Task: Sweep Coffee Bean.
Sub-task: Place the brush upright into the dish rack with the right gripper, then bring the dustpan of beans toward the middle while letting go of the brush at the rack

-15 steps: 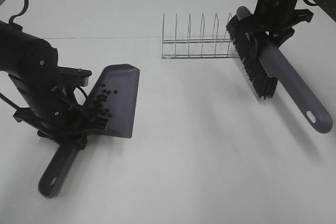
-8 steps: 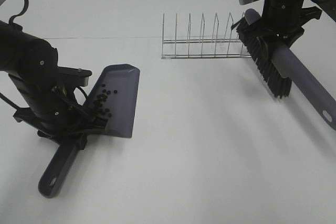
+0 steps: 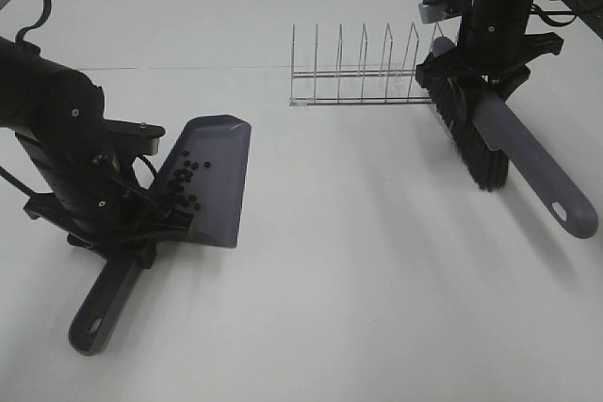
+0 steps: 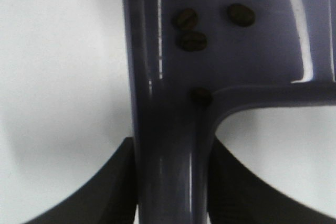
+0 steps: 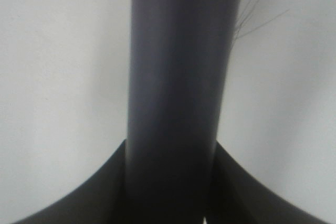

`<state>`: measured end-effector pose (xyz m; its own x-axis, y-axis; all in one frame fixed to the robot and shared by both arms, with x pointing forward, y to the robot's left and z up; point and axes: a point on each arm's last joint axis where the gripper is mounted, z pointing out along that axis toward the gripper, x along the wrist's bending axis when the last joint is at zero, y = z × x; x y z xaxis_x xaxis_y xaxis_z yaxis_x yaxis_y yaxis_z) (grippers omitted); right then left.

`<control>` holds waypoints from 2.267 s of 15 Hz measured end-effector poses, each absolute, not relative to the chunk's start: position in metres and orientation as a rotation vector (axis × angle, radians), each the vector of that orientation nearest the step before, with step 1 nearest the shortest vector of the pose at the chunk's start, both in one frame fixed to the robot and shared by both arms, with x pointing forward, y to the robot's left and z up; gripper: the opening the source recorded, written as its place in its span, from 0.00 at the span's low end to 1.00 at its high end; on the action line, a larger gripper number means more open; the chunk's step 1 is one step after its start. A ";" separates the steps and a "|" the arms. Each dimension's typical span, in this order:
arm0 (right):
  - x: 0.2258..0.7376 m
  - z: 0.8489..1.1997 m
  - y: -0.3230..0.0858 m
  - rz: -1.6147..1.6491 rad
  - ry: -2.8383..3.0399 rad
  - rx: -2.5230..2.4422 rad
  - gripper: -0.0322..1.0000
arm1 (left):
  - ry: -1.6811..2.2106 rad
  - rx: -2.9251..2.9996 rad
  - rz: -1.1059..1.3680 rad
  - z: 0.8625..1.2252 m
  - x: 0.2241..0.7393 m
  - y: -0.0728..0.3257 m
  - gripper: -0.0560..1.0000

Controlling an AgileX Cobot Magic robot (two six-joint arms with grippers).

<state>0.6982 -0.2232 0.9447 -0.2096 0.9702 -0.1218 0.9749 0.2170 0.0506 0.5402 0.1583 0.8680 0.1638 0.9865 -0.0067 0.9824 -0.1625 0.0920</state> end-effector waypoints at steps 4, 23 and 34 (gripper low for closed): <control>0.702 0.947 -0.222 -0.026 2.342 1.892 0.33 | 1.983 2.338 0.084 0.868 0.540 0.158 0.39; 0.755 0.932 -0.213 0.147 2.231 1.885 0.33 | 1.965 2.354 0.084 0.868 0.540 0.158 0.39; 0.759 0.935 -0.213 0.175 2.162 1.938 0.83 | 1.961 2.358 0.085 0.868 0.540 0.158 0.39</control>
<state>0.7585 -0.2126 0.9346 -0.0972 0.9910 -0.0924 0.9632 0.1170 0.2420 0.5402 0.1583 0.8680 0.1825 0.9832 -0.0050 0.9791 -0.1812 0.0921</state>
